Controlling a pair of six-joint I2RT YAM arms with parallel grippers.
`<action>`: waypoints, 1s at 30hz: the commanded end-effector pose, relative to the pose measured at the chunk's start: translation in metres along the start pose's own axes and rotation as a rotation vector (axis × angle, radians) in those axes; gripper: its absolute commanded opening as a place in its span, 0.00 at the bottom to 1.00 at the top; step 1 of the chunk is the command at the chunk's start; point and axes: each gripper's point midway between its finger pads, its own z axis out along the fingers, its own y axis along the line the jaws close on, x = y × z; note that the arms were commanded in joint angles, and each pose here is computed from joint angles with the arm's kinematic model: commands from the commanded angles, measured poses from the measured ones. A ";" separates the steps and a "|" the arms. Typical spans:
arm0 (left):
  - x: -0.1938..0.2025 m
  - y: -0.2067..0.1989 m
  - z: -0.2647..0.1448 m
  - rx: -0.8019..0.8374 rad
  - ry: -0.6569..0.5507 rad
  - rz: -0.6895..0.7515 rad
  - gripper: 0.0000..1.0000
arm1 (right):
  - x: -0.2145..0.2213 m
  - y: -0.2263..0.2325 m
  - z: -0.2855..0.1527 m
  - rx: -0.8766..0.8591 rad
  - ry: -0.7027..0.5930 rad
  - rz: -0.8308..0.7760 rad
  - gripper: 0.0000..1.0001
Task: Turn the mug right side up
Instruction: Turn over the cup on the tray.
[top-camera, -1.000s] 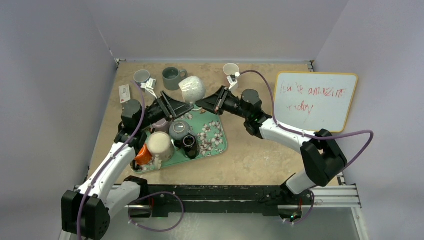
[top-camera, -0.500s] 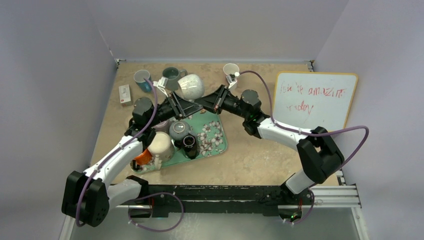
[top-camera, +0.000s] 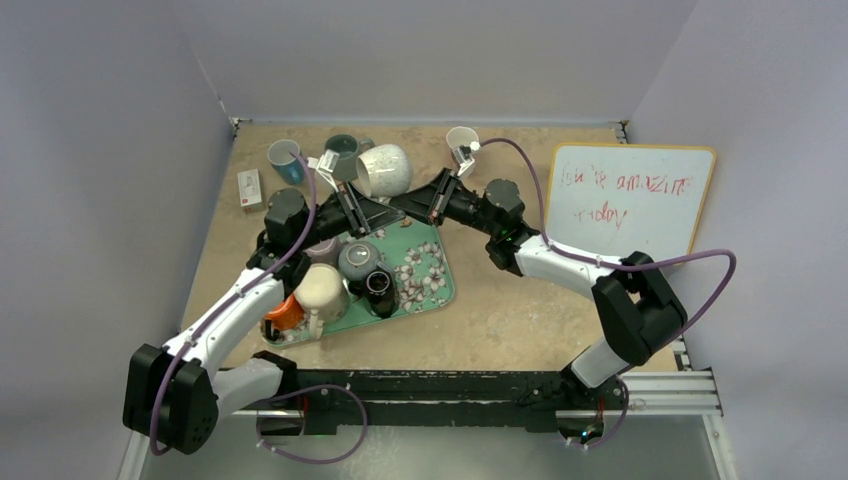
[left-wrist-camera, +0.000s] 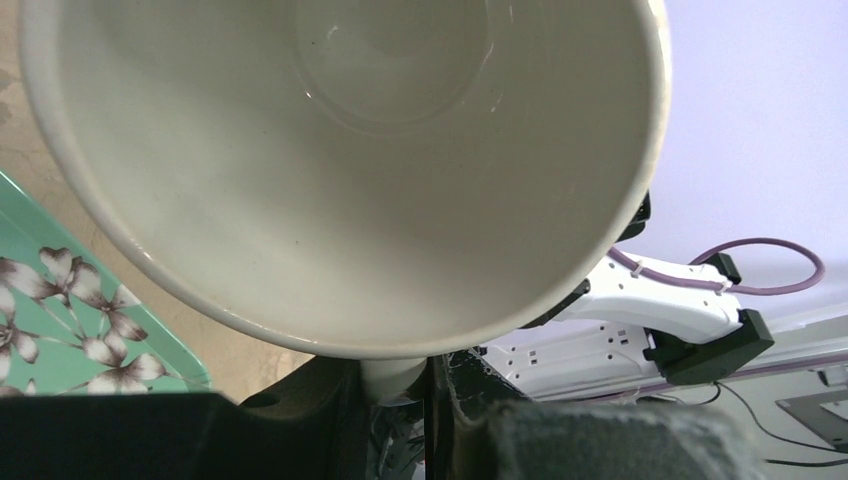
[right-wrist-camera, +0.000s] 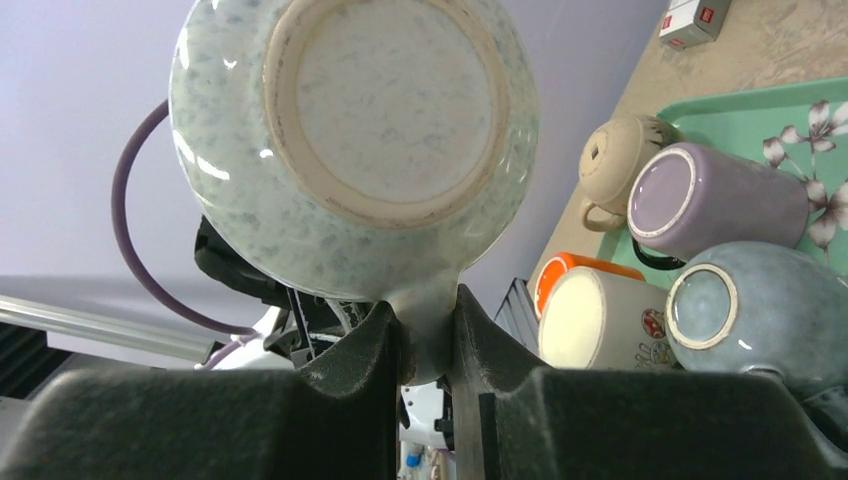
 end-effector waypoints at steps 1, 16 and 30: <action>-0.021 -0.011 0.001 0.005 -0.086 0.116 0.00 | 0.022 0.026 -0.006 -0.108 0.085 -0.101 0.00; -0.002 0.004 -0.008 -0.008 -0.063 0.126 0.00 | 0.016 0.011 -0.010 -0.150 0.050 -0.023 0.35; -0.015 0.022 -0.003 -0.105 -0.104 0.154 0.00 | -0.003 -0.010 -0.031 -0.086 -0.003 0.000 0.45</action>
